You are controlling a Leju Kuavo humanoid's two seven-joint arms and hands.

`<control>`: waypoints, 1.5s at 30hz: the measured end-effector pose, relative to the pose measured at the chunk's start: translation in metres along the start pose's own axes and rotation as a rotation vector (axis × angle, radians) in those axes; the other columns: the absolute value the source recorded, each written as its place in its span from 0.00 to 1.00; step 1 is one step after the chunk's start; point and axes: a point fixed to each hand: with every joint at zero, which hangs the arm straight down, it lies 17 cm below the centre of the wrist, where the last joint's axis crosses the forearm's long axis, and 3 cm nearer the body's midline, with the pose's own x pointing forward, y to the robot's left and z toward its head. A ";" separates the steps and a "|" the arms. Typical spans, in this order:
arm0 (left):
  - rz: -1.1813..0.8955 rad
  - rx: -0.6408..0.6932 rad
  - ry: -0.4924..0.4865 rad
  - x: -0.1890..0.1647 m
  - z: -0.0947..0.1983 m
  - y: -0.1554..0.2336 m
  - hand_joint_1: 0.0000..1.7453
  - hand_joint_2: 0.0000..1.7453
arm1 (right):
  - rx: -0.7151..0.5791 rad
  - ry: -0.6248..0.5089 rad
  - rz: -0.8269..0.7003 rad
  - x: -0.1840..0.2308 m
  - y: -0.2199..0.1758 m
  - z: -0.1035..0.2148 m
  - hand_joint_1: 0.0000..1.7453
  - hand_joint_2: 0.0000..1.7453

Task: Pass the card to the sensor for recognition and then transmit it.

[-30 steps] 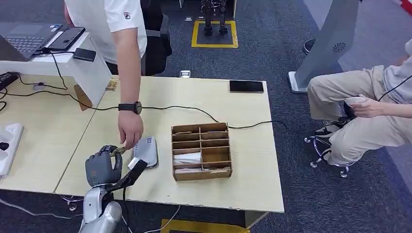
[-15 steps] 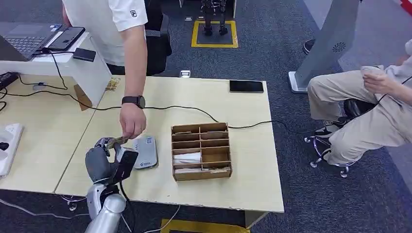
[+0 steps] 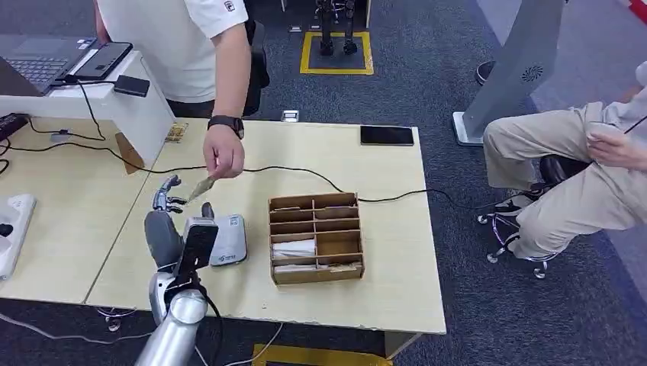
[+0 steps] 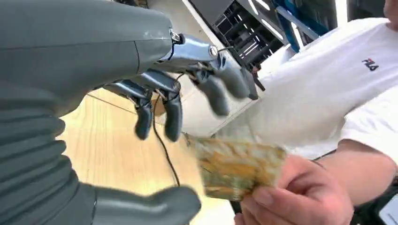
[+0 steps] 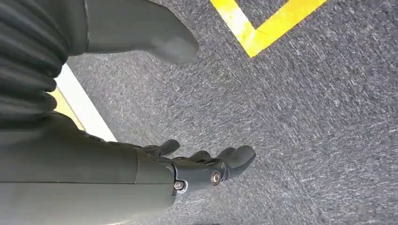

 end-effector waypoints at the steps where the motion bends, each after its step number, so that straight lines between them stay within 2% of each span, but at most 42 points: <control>1: 0.006 -0.002 -0.006 0.002 0.001 0.001 0.00 1.00 | 0.000 0.000 0.000 0.000 0.000 0.000 0.00 1.00; 4: 0.003 -0.005 -0.028 0.003 0.009 0.006 0.00 1.00 | 0.000 0.000 -0.002 0.000 0.000 0.000 0.00 1.00; 9: -0.064 -0.057 -0.097 0.002 0.042 0.007 0.00 1.00 | -0.007 0.003 -0.005 -0.004 -0.002 0.001 0.00 1.00; 15: -0.072 -0.092 -0.071 -0.004 0.076 0.001 0.00 1.00 | -0.032 0.015 -0.016 -0.009 -0.008 0.003 0.00 1.00; 27: -0.056 -0.109 -0.111 0.020 0.096 -0.025 0.00 1.00 | -0.047 0.036 -0.036 -0.015 -0.015 0.003 0.00 1.00; 34: -0.014 -0.050 0.056 -0.018 0.105 -0.005 0.00 1.00 | -0.065 0.051 -0.054 -0.020 -0.020 0.003 0.00 1.00; 40: -0.035 -0.089 0.094 -0.030 0.134 -0.003 0.00 1.00 | -0.081 0.072 -0.069 -0.027 -0.025 0.003 0.00 1.00; 45: -0.039 -0.122 0.087 -0.030 0.149 -0.006 0.00 1.00 | -0.094 0.085 -0.077 -0.032 -0.027 0.003 0.00 1.00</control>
